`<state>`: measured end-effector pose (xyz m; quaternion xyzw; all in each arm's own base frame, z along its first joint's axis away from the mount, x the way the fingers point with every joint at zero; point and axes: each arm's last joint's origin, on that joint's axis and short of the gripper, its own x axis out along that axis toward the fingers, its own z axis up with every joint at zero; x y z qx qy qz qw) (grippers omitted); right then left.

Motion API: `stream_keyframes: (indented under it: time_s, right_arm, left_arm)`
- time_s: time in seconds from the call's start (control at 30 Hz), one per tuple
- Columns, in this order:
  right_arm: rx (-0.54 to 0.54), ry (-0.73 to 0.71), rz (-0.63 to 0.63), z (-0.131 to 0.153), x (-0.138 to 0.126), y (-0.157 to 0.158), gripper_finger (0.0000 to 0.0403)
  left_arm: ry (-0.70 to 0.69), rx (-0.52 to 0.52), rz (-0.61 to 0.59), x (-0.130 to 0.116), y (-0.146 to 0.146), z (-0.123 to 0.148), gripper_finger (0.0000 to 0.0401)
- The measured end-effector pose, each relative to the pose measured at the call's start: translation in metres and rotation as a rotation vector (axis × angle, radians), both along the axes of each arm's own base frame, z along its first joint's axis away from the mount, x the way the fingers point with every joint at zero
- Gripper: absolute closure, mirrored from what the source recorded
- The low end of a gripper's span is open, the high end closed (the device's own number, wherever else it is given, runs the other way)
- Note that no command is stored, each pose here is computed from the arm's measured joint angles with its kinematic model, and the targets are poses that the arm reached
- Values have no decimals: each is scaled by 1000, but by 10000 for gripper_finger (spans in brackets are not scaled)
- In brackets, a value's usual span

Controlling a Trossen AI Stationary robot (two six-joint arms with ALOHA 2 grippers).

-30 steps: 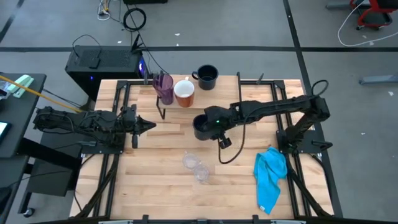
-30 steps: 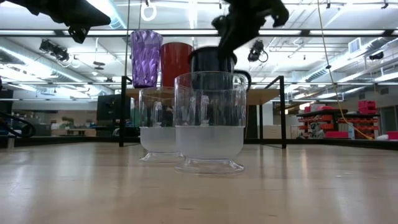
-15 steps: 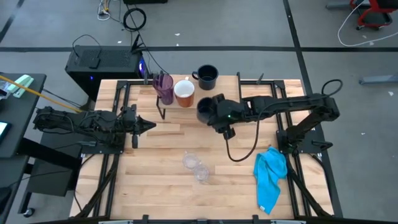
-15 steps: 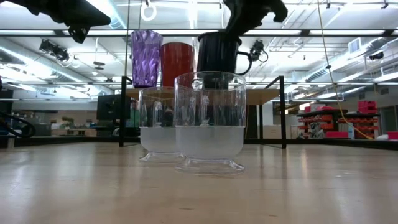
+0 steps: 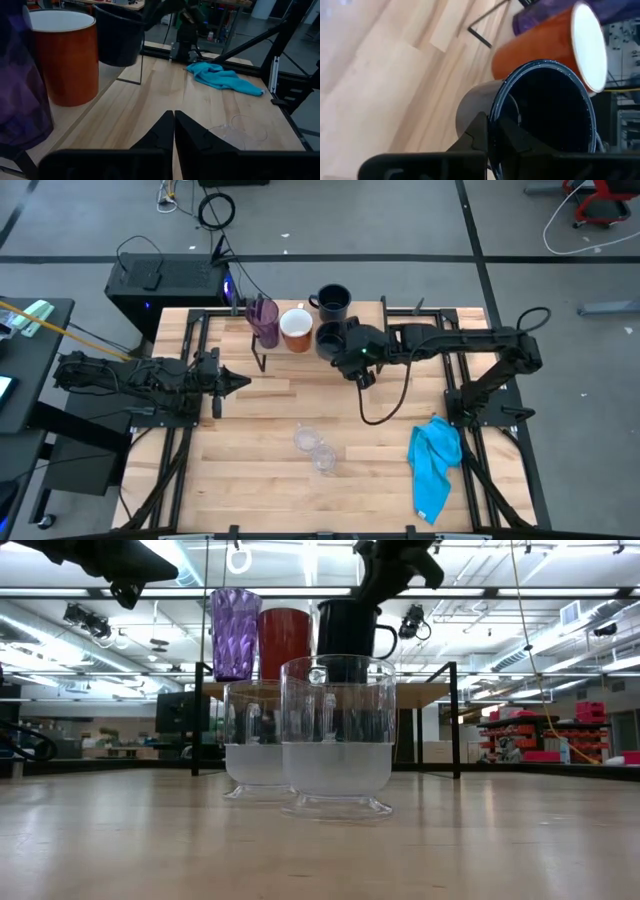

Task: Stack small to large cups/mugs on shelf
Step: Put the dark blue mug on the shelf

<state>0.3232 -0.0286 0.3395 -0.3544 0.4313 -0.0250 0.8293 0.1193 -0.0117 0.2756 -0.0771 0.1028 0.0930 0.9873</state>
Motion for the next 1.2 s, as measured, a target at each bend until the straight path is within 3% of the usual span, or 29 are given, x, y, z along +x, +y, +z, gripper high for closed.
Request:
stream_keyframes:
  time_s: [0.27, 0.87, 1.2]
  right_arm:
    - [40, 14, -37, -4, -1, -26, 385]
    - [61, 18, -39, -15, 10, -39, 381]
    - [63, 12, -64, -15, 9, -46, 328]
  left_arm:
    - [0, 0, 0, 0, 0, 0, 381]
    - [3, -4, 1, 0, 0, 0, 380]
    - [3, -6, 2, 0, 0, 0, 375]
